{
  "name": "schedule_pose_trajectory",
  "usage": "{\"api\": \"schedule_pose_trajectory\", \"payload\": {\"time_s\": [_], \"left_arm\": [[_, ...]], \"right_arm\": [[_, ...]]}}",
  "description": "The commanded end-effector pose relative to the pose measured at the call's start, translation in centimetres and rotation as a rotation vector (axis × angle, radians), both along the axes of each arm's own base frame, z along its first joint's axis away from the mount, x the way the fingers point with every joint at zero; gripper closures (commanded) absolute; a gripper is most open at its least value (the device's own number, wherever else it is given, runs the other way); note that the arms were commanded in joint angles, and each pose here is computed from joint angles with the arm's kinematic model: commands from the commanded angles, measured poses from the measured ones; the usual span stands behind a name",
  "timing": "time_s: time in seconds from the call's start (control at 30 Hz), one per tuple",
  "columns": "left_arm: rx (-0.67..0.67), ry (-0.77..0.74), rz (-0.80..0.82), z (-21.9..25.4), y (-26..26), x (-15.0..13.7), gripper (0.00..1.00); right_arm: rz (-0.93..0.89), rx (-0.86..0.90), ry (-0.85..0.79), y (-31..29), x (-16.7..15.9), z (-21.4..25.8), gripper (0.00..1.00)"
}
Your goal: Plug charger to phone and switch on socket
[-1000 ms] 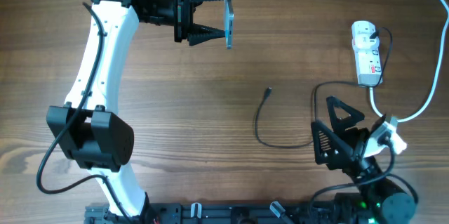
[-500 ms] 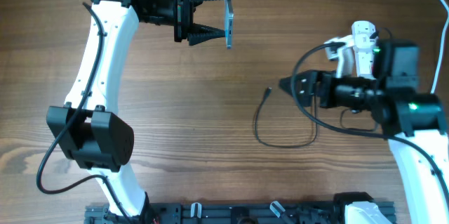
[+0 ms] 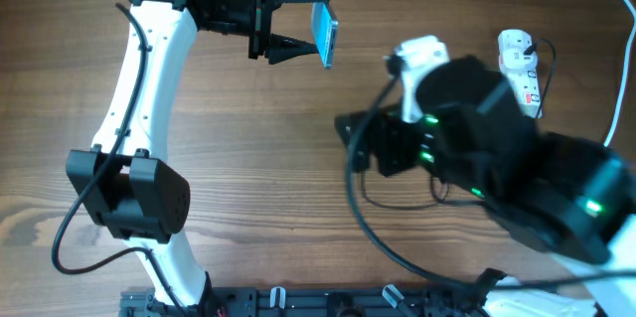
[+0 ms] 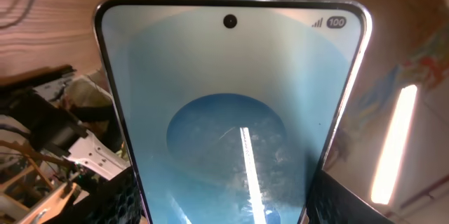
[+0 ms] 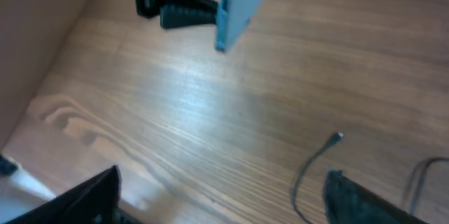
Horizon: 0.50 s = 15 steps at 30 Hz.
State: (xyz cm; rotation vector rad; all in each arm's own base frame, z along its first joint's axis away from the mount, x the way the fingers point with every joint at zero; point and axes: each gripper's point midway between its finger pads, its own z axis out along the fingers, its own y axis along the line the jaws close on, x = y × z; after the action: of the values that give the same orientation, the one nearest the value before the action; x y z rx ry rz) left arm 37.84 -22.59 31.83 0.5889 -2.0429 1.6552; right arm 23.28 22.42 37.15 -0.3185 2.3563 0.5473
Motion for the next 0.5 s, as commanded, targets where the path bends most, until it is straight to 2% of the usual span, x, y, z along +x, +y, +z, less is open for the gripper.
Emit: {"api": "schedule_pose_trajectory", "payload": {"time_s": [0.0,0.1,0.2,0.33,0.47], "left_arm": [[0.05,-0.042,0.007,0.7,-0.5,-0.5,0.36],[0.061,-0.045,-0.006,0.5,-1.2,-0.8,0.36],[0.076,-0.037,-0.028,0.2,-2.2,-1.4,0.37],[0.074,-0.009,-0.044,0.3,-3.0,-2.0,0.36],[0.031,0.0,-0.068,1.1,-3.3,-2.5,0.36]], "right_arm": [[-0.086,-0.001,0.008,2.0,2.8,-1.4,0.15],[-0.133,-0.026,-0.028,2.7,4.9,-2.0,0.17],[-0.238,-0.015,-0.061,2.6,6.9,-2.0,0.26],[-0.351,-0.076,-0.111,1.3,8.6,-2.6,0.25],[-0.347,-0.1,-0.097,1.8,9.1,-3.6,0.26]]}}
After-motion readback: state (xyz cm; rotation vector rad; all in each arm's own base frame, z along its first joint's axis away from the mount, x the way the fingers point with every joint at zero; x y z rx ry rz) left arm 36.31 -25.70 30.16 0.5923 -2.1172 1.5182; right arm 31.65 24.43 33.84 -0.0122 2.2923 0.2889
